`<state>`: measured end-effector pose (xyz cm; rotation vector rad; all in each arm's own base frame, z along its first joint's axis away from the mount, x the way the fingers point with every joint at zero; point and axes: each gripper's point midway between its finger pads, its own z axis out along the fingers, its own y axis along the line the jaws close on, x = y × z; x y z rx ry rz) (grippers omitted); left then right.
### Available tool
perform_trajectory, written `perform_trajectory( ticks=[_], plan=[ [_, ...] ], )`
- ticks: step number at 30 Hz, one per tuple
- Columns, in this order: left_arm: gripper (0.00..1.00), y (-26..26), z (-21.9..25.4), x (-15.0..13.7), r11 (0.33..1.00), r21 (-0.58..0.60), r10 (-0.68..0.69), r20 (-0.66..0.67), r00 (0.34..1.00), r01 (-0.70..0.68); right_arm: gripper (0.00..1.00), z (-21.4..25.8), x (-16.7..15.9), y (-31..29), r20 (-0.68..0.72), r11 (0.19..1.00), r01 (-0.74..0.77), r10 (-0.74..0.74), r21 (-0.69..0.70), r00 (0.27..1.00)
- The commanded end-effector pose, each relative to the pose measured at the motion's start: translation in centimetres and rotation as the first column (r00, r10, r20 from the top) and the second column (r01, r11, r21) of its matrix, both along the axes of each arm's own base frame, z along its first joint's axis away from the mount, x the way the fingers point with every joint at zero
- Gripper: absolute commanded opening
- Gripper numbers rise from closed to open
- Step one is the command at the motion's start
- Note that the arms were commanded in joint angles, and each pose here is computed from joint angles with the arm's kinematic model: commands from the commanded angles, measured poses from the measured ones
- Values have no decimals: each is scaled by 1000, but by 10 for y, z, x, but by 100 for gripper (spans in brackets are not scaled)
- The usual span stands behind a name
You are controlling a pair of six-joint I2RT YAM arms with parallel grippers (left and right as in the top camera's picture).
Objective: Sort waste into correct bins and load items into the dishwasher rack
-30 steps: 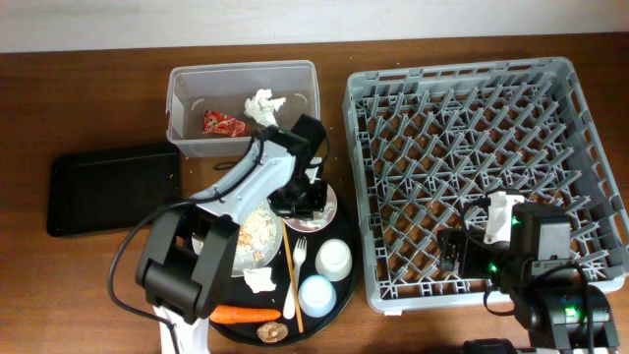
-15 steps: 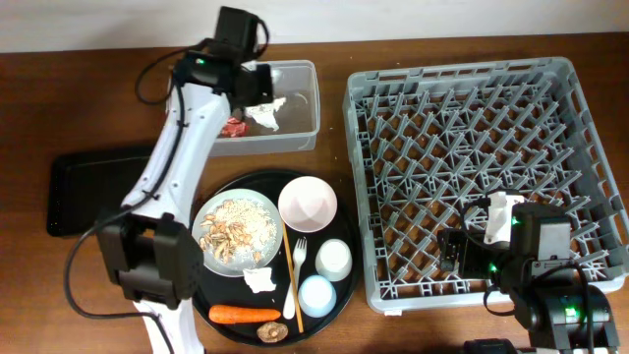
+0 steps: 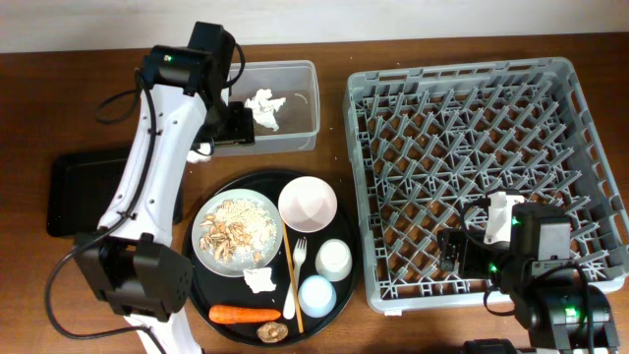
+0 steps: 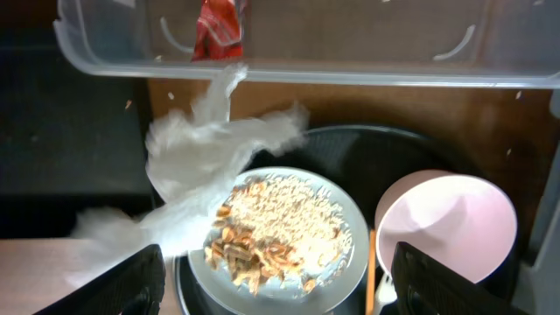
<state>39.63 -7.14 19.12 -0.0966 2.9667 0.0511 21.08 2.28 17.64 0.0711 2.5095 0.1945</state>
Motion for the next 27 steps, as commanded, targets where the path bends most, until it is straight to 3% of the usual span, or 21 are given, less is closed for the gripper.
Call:
perform_trajectory(
  ticks=[1, 5, 6, 9, 11, 14, 21, 27],
  plan=[
    [82, -8, 6, 17, 999, -41, -4, 75, 997, 7, 98, 5, 1, 2, 15, 1000, -5, 5, 8, 1000],
    [83, -19, 27, 70, 996, -87, 6, 302, 953, 21, 98, 5, 1, 2, 16, 1000, -5, 5, 7, 1000],
    [83, -19, 28, 72, 996, -89, 7, 311, 950, 22, 98, 5, 1, 2, 16, 1000, -5, 5, 8, 1000],
    [83, -13, 14, 43, 998, -63, 0, 185, 983, 12, 98, 5, 1, 2, 16, 1000, -5, 5, 7, 1000],
    [82, 4, 1, -2, 1000, 18, 4, -2, 1000, -4, 98, 5, 1, 2, 16, 1000, -5, 5, 7, 1000],
    [82, 15, -20, -22, 997, 82, 11, -102, 995, -2, 98, 5, 1, 2, 16, 1000, -5, 5, 7, 1000],
    [75, 17, -108, -23, 995, 97, 5, -126, 992, 7, 98, 5, 1, 2, 16, 1000, -5, 5, 7, 1000],
    [73, 32, -135, -15, 984, 173, 57, -59, 997, -46, 98, 5, 1, 2, 16, 1000, -5, 5, 7, 1000]
  ],
)
